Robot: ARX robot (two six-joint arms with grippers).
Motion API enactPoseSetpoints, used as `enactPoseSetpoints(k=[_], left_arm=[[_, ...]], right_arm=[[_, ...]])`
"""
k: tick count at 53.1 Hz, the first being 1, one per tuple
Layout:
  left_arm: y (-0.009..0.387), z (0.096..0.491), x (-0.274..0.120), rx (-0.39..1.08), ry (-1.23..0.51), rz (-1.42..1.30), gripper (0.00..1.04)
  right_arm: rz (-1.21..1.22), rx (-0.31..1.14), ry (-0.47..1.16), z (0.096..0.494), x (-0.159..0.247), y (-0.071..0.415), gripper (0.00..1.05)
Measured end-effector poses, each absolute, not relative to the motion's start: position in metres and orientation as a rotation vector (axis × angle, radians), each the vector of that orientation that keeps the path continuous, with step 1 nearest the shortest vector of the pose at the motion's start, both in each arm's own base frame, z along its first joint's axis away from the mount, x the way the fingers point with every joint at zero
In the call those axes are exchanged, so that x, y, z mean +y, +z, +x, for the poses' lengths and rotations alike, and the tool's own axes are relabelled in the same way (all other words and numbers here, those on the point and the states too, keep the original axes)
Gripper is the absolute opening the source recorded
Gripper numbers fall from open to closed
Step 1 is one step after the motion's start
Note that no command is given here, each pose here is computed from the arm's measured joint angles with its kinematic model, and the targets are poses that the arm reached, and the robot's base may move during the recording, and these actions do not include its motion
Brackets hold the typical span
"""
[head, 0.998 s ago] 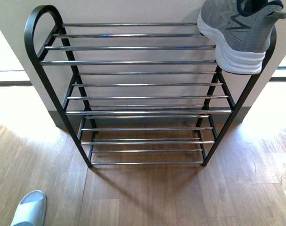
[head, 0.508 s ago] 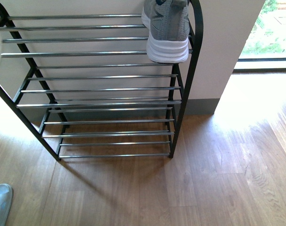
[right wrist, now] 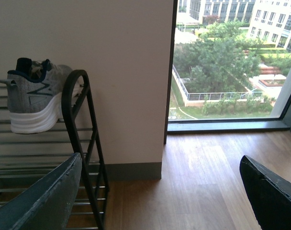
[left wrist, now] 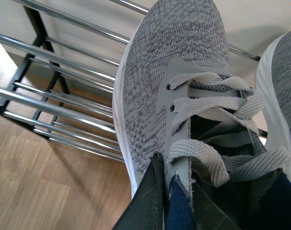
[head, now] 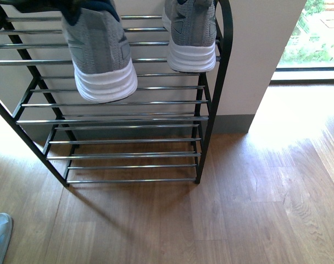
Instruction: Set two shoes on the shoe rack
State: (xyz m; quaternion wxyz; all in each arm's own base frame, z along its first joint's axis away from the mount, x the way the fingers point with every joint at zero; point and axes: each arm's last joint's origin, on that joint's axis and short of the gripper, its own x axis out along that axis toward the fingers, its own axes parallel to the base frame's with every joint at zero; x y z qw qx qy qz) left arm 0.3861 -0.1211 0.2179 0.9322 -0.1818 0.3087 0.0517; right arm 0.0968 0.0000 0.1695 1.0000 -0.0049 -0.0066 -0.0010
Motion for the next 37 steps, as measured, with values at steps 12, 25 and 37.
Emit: enactPoseSetpoints(k=[12, 25, 37], left_arm=[[0.208, 0.458, -0.149, 0.677, 0.095, -0.327, 0.01], [0.213, 0.499, -0.191, 0.673, 0.023, -0.357, 0.01], [0.209, 0.497, -0.197, 0.698, 0.008, -0.458, 0.1]], right_arm=[[-0.01, -0.013, -0.002, 0.097, 0.0, 0.169, 0.96], [-0.01, -0.013, -0.002, 0.097, 0.0, 0.169, 0.96], [-0.01, -0.013, -0.002, 0.097, 0.0, 0.169, 0.96]])
